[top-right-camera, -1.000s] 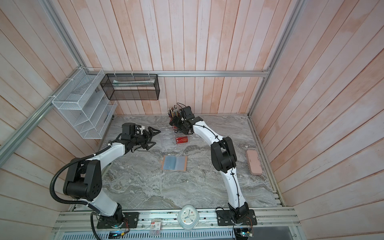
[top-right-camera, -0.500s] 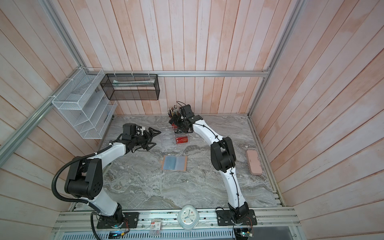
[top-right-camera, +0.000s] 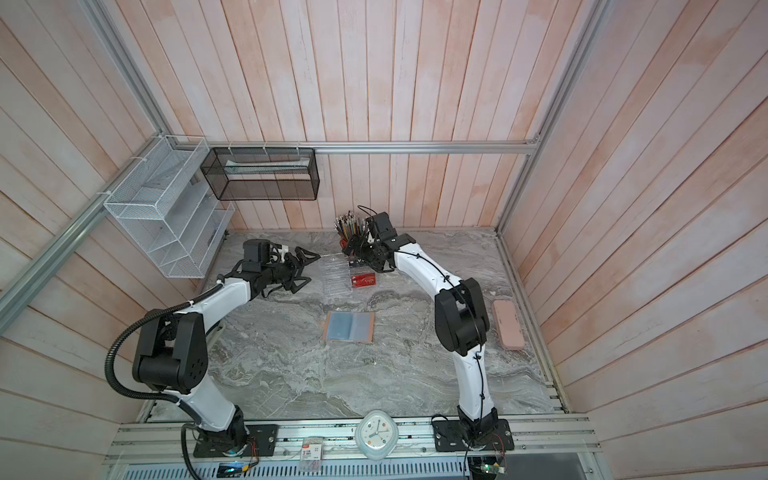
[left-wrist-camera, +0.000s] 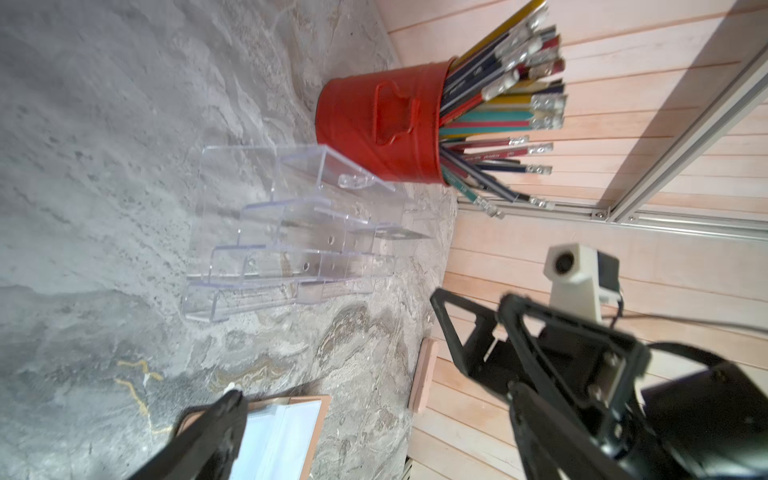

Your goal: Take the credit cards out of the card holder

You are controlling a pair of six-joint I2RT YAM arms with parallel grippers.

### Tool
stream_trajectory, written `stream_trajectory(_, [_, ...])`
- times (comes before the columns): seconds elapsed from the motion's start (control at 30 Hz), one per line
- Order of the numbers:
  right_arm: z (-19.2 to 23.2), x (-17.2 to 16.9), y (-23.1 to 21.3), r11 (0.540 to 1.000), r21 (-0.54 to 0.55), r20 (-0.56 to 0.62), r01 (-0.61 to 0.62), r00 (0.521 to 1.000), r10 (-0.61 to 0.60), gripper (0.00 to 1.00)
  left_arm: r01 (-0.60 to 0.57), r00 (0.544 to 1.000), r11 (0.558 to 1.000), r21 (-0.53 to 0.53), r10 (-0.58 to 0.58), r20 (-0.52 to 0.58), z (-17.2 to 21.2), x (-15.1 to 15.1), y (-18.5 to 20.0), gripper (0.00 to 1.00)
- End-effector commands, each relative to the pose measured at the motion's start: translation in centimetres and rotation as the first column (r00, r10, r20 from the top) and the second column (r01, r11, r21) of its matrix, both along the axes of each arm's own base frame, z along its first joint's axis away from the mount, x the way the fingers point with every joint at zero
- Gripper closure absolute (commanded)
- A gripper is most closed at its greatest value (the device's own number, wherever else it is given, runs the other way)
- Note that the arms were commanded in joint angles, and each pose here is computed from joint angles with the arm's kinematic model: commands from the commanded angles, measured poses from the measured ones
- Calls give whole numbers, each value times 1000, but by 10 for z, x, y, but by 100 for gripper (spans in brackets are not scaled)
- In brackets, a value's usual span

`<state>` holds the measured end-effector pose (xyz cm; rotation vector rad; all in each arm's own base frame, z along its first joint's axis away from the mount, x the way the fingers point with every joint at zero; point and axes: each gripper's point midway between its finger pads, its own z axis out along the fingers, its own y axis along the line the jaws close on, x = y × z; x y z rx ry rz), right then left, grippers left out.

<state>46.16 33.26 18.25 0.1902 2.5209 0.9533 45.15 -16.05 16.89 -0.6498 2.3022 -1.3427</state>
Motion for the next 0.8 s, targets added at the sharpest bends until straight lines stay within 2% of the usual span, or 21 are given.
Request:
stream_trajectory(0.0, [29, -8, -28, 999, -35, 102, -13, 995, 17, 2, 9, 1000, 1000, -3, -9, 23, 4, 13, 6, 0])
stream_trajectory(0.2, [4, -21, -89, 998, -32, 112, 45, 993, -41, 2, 27, 999, 999, -27, -26, 33, 0, 30, 3, 0])
stream_trajectory(0.37, [-28, -14, -127, 994, 44, 67, 96, 993, -98, 2, 40, 999, 999, -18, -39, 35, -11, 40, 2, 0])
stream_trajectory(0.53, [-38, 10, -126, 981, 188, 62, 56, 996, -68, 2, 40, 997, 999, -23, -38, 60, -14, 53, 5, 0])
stream_trajectory(0.77, [-43, 54, -110, 948, 318, 51, 30, 997, -49, 2, 21, 997, 998, -56, -17, 74, -22, 78, 13, 0])
